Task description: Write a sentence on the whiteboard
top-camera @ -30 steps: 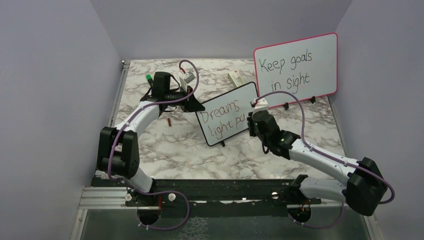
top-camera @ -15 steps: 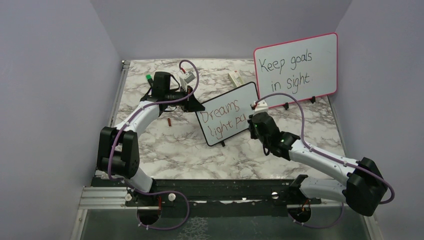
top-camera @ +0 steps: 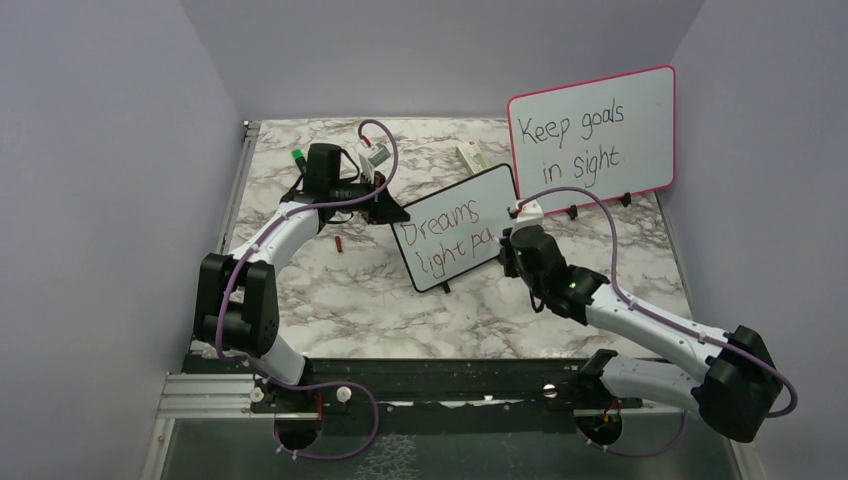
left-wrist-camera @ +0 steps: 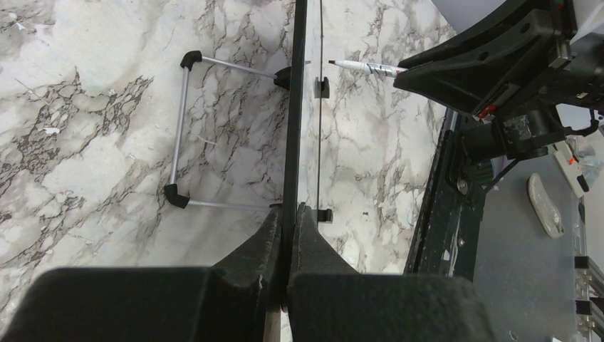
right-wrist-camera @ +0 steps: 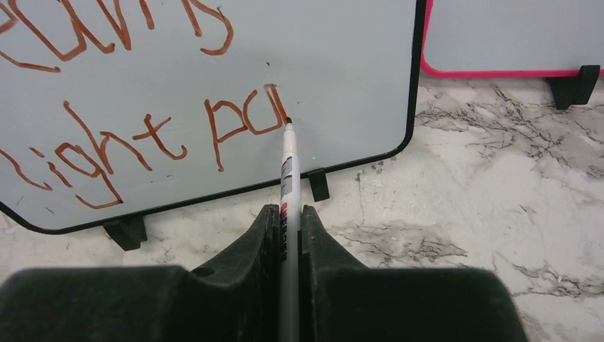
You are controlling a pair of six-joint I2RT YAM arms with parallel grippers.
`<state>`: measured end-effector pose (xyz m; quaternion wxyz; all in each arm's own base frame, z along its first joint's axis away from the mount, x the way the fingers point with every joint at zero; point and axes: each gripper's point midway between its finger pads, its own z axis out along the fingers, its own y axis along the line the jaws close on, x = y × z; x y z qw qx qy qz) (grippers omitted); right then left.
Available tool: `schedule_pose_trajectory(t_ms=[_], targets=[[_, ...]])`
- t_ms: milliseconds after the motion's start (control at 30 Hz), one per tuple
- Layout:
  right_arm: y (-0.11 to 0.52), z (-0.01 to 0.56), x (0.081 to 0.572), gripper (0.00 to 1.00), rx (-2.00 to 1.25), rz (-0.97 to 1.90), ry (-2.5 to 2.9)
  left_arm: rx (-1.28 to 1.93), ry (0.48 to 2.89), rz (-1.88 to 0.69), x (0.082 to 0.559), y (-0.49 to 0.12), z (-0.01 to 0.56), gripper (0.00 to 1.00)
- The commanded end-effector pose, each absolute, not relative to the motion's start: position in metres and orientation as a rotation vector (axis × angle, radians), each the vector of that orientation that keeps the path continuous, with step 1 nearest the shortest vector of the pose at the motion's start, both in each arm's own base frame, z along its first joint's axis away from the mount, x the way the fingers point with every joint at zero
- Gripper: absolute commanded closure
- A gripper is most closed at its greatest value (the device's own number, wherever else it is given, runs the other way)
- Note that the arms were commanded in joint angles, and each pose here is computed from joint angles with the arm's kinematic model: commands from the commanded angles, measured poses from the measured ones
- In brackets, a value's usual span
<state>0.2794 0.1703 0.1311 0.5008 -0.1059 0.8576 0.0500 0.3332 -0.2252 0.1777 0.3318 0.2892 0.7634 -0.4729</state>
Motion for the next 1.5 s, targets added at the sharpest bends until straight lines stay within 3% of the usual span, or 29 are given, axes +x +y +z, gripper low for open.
schedule_pose_trajectory(t_ms=[0, 1467], targets=[[0.168, 0.151, 0.286, 0.99, -0.222, 0.129, 2.012, 0.700, 2.295, -1.058, 0.323, -0.208, 0.096, 1.00], [0.163, 0.158, 0.302, 0.99, -0.239, 0.148, 1.991, 0.703, 2.296, -1.055, 0.323, -0.208, 0.096, 1.00]])
